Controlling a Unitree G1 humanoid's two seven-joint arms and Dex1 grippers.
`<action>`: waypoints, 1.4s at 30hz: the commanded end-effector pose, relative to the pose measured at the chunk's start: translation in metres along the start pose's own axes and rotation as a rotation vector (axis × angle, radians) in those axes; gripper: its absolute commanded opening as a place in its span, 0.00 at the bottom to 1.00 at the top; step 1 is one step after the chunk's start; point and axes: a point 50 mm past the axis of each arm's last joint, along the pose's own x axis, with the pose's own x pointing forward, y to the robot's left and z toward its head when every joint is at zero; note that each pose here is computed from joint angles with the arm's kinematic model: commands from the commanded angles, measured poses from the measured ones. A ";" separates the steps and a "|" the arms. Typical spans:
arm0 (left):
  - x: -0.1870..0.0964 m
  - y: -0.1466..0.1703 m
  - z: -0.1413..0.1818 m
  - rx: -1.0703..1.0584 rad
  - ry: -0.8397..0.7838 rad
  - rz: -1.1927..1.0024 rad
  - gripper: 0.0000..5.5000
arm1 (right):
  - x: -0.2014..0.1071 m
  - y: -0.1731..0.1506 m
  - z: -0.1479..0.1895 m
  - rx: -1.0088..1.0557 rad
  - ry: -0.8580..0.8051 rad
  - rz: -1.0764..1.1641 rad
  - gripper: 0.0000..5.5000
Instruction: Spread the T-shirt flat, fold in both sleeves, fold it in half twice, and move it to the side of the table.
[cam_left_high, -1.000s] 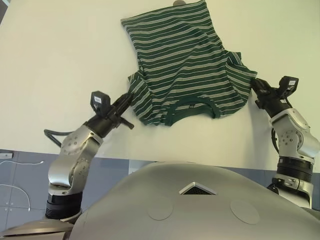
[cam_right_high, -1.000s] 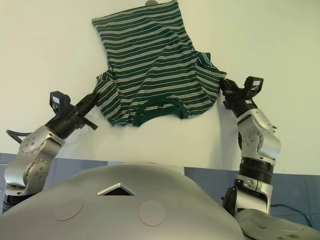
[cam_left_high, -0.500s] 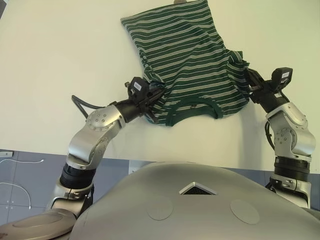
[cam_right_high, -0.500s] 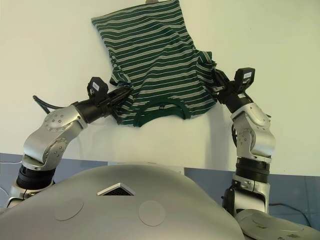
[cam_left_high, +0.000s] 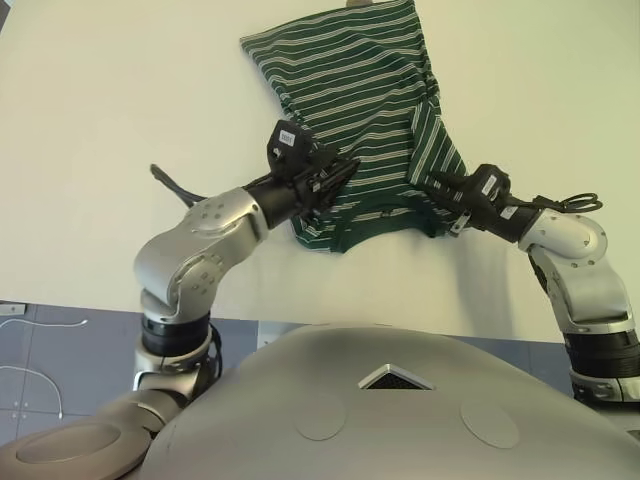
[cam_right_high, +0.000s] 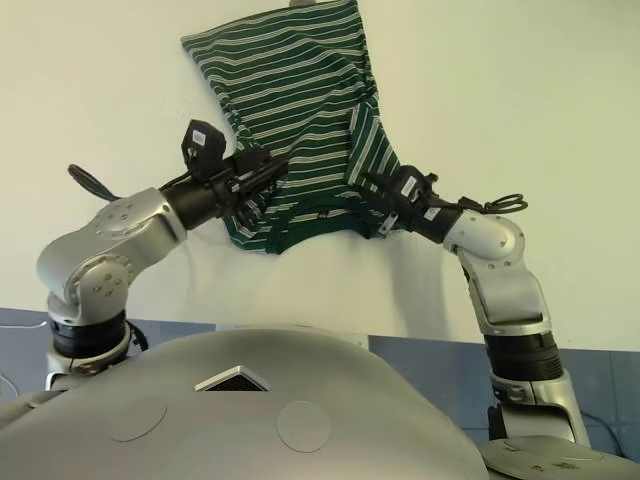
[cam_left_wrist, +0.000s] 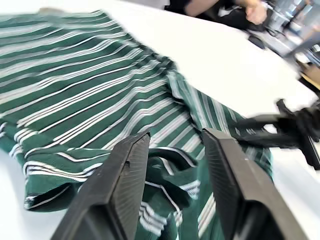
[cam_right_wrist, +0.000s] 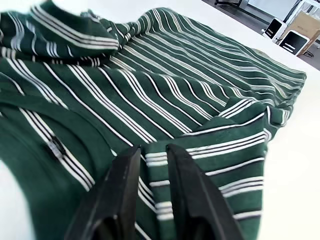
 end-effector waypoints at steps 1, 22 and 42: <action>-0.030 0.003 0.002 0.027 0.023 -0.107 0.50 | -0.007 -0.003 0.025 0.092 -0.087 0.057 0.32; -0.041 0.030 -0.040 0.209 0.045 0.056 0.63 | 0.004 -0.019 0.003 0.106 -0.050 -0.105 0.43; -0.009 -0.019 -0.052 -0.001 0.133 -0.370 0.63 | -0.022 -0.060 0.006 -0.054 0.080 -0.056 0.43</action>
